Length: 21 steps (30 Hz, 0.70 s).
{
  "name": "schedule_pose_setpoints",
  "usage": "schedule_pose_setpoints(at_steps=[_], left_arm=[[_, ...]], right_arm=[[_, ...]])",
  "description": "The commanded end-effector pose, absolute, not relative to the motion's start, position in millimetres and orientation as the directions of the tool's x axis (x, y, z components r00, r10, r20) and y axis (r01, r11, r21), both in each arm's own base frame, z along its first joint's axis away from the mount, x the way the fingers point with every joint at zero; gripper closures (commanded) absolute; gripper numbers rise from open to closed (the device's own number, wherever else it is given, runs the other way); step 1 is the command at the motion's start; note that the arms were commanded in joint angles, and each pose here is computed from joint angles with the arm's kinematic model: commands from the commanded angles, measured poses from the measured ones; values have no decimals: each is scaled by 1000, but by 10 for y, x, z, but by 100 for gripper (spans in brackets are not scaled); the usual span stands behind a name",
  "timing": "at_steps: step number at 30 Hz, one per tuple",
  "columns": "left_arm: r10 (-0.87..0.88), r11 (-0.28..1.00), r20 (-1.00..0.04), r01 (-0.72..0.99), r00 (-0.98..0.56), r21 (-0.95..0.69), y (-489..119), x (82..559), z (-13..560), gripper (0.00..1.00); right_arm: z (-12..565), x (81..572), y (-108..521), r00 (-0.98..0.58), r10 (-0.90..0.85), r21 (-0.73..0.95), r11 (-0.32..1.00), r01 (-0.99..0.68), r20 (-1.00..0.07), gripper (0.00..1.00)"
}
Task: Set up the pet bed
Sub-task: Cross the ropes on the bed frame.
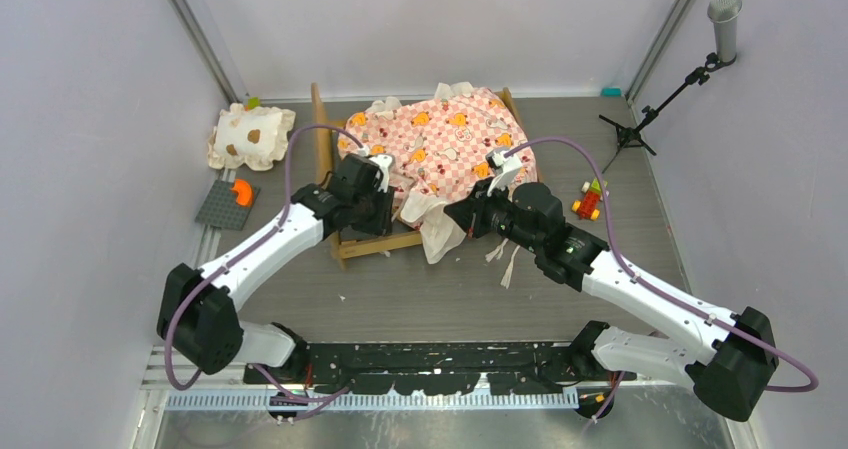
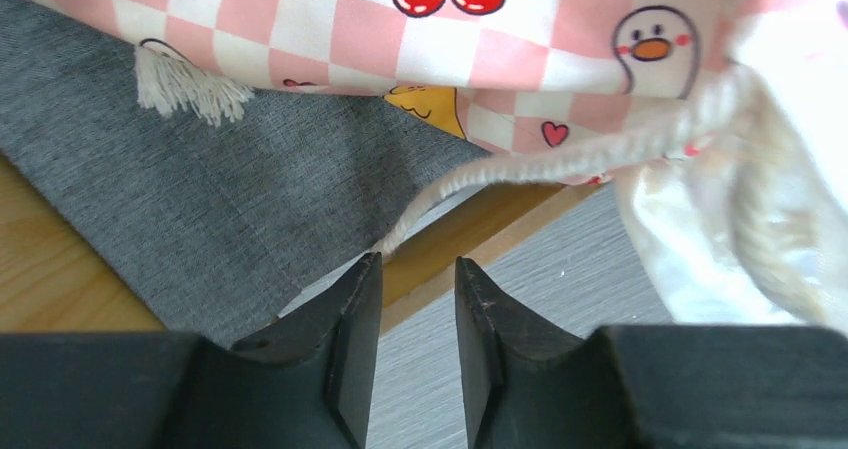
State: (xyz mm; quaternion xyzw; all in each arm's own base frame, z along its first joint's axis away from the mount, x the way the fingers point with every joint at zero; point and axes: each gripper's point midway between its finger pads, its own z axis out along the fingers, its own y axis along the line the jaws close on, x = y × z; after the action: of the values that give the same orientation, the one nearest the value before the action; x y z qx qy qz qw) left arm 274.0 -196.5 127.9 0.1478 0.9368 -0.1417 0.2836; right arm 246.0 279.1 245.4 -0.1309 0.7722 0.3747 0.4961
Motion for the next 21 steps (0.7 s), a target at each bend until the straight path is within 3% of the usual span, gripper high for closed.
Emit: schedule_pose_setpoints(at_steps=[1,9,14,21], left_arm=[[145,899,-650,374,-746,-229,-2015,2725,1635,62],[90,887,-713,381,-696,-260,-2017,2611,1889,47],[-13,899,-821,353,-570,-259,-2058,2385,2016,40],[-113,931,-891,265,-440,-249,-2109,2014,1607,33]], right_arm=[[2551,2446,2831,-461,193,463,659,-593,-866,99],[2489,2432,2881,-486,181,475,647,-596,-855,99],[2457,2445,2898,-493,182,481,647,-591,-851,99],[2423,2448,2937,-508,182,494,638,-590,-842,99]])
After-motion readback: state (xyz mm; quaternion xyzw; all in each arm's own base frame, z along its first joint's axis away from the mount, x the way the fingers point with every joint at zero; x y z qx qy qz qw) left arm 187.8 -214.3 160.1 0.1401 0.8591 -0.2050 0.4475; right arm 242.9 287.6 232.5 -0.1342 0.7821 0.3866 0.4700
